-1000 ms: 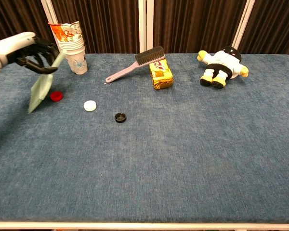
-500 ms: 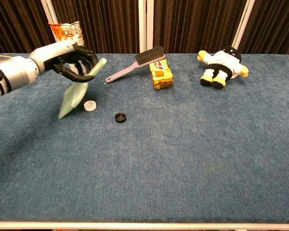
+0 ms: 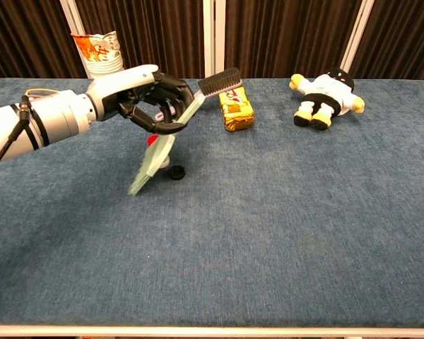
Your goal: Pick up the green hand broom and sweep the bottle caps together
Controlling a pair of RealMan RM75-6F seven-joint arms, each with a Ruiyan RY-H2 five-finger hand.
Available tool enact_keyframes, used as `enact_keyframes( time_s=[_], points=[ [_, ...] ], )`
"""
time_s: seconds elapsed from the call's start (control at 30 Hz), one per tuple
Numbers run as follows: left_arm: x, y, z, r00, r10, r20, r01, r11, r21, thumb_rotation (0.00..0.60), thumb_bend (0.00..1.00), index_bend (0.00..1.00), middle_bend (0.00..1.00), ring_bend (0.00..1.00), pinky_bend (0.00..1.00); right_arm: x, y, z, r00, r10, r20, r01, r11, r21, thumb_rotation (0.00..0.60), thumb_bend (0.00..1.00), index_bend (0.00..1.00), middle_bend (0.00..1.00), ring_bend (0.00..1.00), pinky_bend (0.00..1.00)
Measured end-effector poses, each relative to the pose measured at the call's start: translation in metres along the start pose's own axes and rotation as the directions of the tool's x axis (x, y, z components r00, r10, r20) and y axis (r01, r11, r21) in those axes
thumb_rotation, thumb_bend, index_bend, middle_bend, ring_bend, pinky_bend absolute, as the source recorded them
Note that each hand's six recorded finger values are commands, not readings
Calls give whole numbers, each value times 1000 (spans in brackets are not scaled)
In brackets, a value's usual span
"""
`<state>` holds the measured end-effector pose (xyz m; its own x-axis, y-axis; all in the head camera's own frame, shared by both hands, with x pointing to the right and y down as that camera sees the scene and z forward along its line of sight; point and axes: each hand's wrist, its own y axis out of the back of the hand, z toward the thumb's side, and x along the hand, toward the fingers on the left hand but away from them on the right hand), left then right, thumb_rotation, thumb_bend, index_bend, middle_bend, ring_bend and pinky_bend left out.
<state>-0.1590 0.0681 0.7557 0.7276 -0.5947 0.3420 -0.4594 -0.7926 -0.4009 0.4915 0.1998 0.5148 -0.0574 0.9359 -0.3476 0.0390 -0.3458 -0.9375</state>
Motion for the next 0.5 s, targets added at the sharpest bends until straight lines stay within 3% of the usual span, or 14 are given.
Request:
enact_keyframes(
  time_s=[0.1,0.2,0.33,0.5],
  points=[
    [0,8,8,1000,10,19,-9,1000,-28,600,475,553,587,429,474,0,0,-1,1000,-1,-1,1,1000,-2,600,297,0,54,0,0],
    [1,27,9,998,67,12,-66,997,-44,600,476,553,588,429,473,-1,-1,-2,1000,0,-5,0,1000,-4,600,298,0,54,0,0],
    [4,52,0,986,164,-43,-166,983,-72,600,478,553,588,429,473,-1,-2,-1,1000,0,-11,0,1000,-7,600,297,0,55,0,0],
    [8,65,-19,963,231,-141,-245,965,-95,600,479,554,588,429,453,-1,-3,-2,1000,2,-9,-2,1000,-8,600,298,0,58,0,0]
  ],
)
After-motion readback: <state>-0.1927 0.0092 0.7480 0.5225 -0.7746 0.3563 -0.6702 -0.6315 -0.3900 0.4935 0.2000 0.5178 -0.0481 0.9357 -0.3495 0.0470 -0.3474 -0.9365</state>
